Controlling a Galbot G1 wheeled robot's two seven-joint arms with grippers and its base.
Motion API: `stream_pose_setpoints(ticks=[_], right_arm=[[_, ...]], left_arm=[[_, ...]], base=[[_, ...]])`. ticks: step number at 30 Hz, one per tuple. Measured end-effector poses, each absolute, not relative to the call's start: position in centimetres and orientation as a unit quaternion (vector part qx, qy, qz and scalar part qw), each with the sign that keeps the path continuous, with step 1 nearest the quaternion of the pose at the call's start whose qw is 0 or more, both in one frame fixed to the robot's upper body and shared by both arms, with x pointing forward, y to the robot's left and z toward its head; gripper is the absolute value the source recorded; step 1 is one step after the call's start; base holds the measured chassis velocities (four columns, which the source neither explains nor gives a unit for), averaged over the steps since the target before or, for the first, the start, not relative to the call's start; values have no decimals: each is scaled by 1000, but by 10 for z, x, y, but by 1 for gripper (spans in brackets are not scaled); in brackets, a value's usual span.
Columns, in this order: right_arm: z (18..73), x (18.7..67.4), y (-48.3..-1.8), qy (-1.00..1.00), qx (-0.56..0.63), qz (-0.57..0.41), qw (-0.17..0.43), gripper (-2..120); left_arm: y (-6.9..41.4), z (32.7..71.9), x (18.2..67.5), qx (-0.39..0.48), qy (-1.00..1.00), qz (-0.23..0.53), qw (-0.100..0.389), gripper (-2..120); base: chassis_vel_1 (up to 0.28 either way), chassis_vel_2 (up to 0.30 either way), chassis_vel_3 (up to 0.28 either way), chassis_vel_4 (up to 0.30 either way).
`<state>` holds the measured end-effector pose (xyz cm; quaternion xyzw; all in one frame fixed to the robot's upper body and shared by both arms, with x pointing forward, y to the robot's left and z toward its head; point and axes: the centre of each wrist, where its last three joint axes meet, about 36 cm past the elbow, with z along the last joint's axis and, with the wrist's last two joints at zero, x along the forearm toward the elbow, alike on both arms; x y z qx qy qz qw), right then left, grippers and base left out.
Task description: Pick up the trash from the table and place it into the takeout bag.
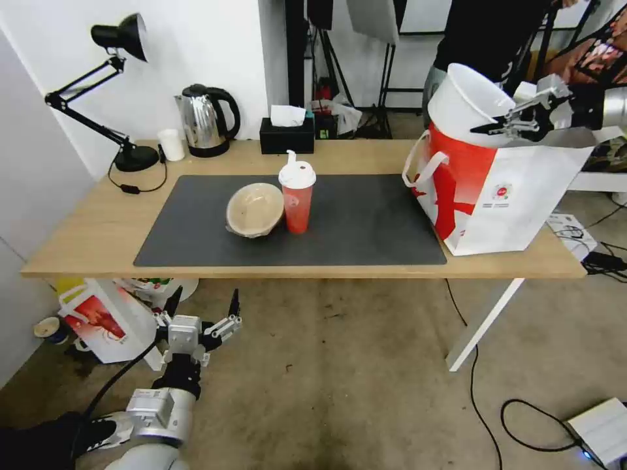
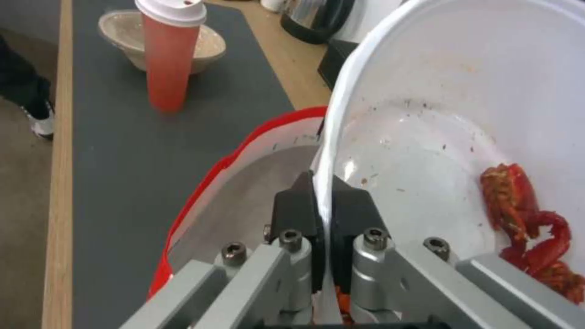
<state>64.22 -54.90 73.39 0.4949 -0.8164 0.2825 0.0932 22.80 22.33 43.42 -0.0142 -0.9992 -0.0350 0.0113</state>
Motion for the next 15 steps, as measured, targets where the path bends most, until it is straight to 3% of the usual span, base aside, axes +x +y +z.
stream_pose_setpoints(ticks=[15], right_arm=[[719, 647, -550, -810, 514, 267, 92, 0]], left_arm=[[223, 434, 228, -14, -999, -35, 11, 100]], base=[[0, 0, 0, 0]])
